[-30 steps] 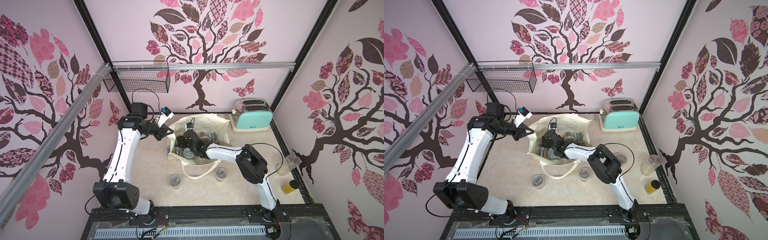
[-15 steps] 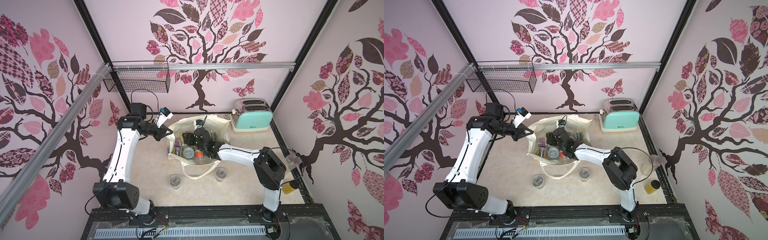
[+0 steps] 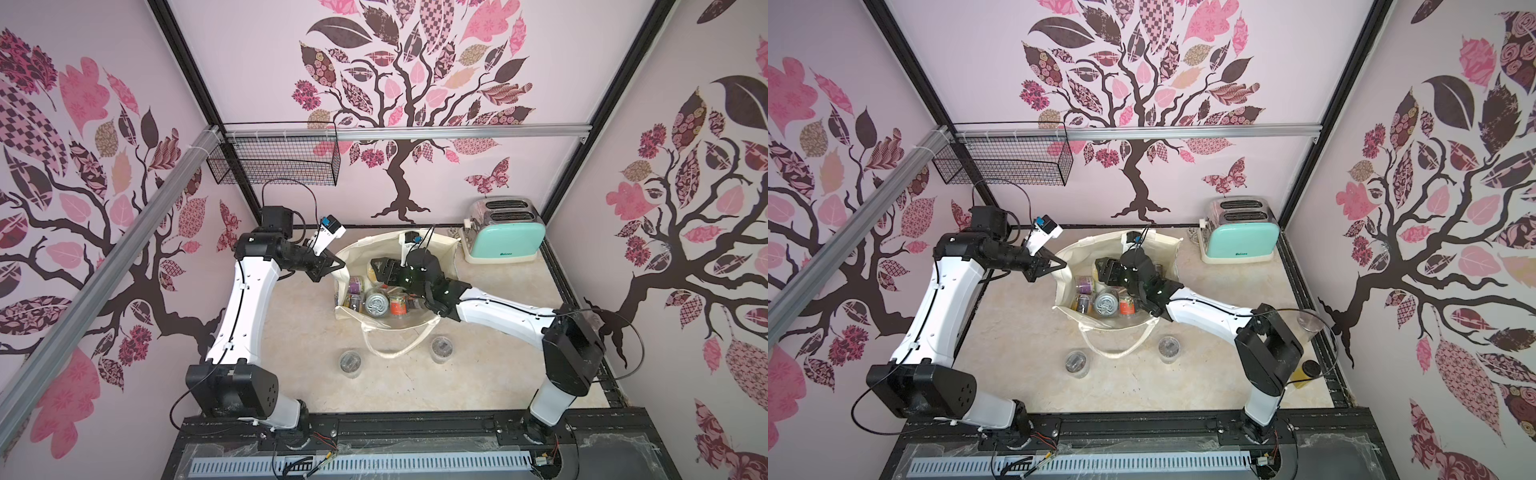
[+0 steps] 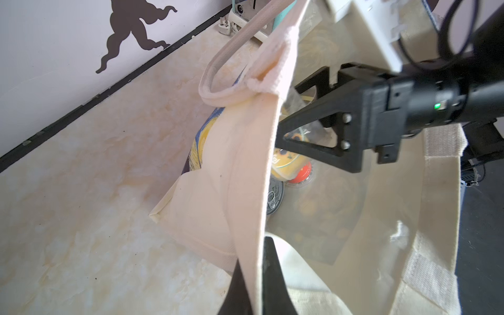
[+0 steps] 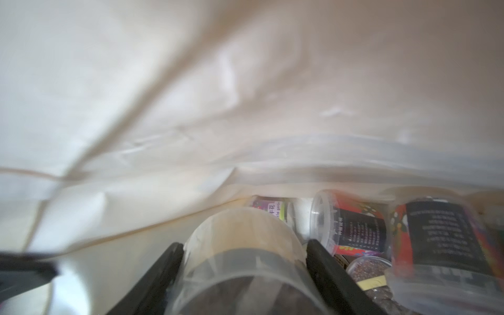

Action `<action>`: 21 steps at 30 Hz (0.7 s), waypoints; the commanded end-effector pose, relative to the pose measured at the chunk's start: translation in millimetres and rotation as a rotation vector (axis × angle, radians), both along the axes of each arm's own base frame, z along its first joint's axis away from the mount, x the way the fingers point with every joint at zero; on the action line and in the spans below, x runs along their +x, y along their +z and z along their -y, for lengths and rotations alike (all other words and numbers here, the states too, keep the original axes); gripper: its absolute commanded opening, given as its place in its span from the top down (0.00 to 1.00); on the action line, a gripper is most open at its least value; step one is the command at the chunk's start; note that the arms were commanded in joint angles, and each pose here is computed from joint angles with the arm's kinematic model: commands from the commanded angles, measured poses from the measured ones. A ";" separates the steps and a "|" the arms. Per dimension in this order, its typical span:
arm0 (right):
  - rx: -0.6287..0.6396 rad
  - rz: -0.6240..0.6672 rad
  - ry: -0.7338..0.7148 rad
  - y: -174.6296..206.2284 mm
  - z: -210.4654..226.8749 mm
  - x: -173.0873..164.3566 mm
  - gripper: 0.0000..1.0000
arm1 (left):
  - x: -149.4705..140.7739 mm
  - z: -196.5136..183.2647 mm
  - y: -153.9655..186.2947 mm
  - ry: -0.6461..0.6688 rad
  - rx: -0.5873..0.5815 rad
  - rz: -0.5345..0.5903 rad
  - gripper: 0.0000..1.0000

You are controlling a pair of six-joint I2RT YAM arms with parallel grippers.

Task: Take out the seed jars from the canvas bag
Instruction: Pick up the seed jar from the canvas bag, then place the canvas bag at the center of the board.

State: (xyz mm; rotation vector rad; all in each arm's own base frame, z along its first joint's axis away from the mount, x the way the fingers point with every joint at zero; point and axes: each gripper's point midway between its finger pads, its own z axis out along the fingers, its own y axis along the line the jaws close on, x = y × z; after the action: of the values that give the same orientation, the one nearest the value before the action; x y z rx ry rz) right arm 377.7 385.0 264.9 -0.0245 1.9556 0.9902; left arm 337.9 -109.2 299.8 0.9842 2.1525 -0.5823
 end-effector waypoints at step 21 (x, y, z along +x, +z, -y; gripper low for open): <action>-0.043 0.329 0.616 110.8 6.6 -130.6 0.36 | 120.9 -19.7 15.6 0.291 -0.088 -0.009 0.78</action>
State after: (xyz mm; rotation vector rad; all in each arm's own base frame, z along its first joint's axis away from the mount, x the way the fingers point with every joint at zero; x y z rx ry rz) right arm 277.0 384.2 361.2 -0.6263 1.7583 1.2051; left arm 452.0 -93.5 283.9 0.6339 2.2880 -0.5789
